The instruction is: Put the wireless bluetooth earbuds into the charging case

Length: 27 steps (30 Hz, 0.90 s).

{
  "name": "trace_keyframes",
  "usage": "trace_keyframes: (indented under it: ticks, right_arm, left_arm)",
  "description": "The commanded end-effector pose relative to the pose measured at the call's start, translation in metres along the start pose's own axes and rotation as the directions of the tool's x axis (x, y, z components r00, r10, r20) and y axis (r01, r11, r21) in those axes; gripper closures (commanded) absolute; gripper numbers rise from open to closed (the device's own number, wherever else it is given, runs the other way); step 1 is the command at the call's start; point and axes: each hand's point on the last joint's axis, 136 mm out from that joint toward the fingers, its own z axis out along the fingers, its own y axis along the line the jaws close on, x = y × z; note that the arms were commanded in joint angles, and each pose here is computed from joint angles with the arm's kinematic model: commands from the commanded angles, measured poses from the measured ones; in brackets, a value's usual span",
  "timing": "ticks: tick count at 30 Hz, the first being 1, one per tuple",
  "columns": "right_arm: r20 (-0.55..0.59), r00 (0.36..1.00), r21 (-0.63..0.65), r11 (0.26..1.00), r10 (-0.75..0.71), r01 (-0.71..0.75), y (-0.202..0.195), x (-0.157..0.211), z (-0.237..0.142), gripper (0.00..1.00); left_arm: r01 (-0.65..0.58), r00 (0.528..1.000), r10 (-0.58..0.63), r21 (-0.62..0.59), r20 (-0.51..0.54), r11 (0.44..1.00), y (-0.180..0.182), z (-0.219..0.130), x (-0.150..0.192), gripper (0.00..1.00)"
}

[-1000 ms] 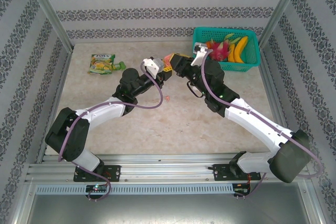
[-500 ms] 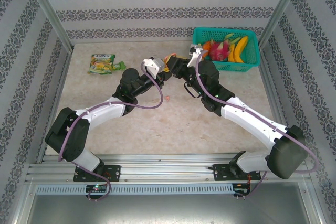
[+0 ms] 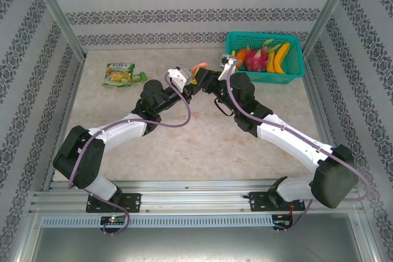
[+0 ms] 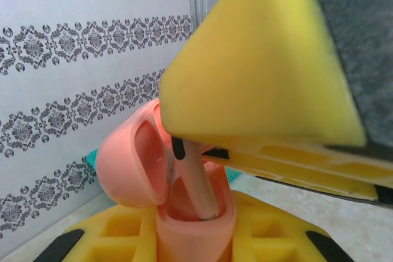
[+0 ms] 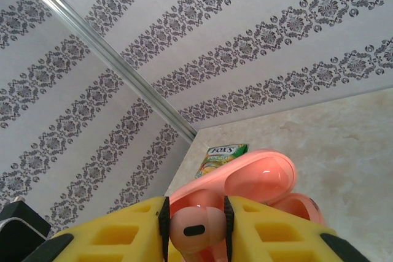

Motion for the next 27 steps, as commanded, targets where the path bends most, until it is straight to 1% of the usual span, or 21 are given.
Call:
trace_keyframes:
  ticks: [1,9,13,16,21,27]
  right_arm:
    - [-0.005,1.000,0.007,1.000,0.015,-0.015,-0.007,0.004,0.003,0.70]
    - [-0.002,1.000,0.035,0.999,0.031,-0.031,-0.016,0.007,0.003,0.71]
    - [0.038,0.996,0.055,0.995,0.086,-0.088,-0.022,0.006,0.005,0.72]
    - [0.058,0.993,0.052,0.993,0.098,-0.102,-0.021,0.007,0.007,0.72]
    - [0.030,0.997,0.043,0.996,0.074,-0.075,-0.017,0.016,0.011,0.72]
    - [0.000,1.000,0.064,0.998,0.000,0.000,-0.020,0.027,0.010,0.73]
  left_arm:
    - [-0.015,0.995,0.014,0.017,0.100,1.000,-0.006,-0.001,-0.042,1.00]
    - [-0.014,0.994,0.011,0.027,0.106,1.000,-0.008,-0.002,-0.044,1.00]
    - [-0.008,0.994,0.004,0.031,0.106,1.000,-0.010,-0.001,-0.043,1.00]
    - [-0.009,0.994,0.006,0.029,0.110,1.000,-0.010,-0.001,-0.045,1.00]
    - [-0.012,0.994,0.009,0.028,0.108,1.000,-0.011,-0.001,-0.045,1.00]
    - [-0.018,0.993,0.015,0.025,0.120,1.000,-0.010,-0.002,-0.050,1.00]
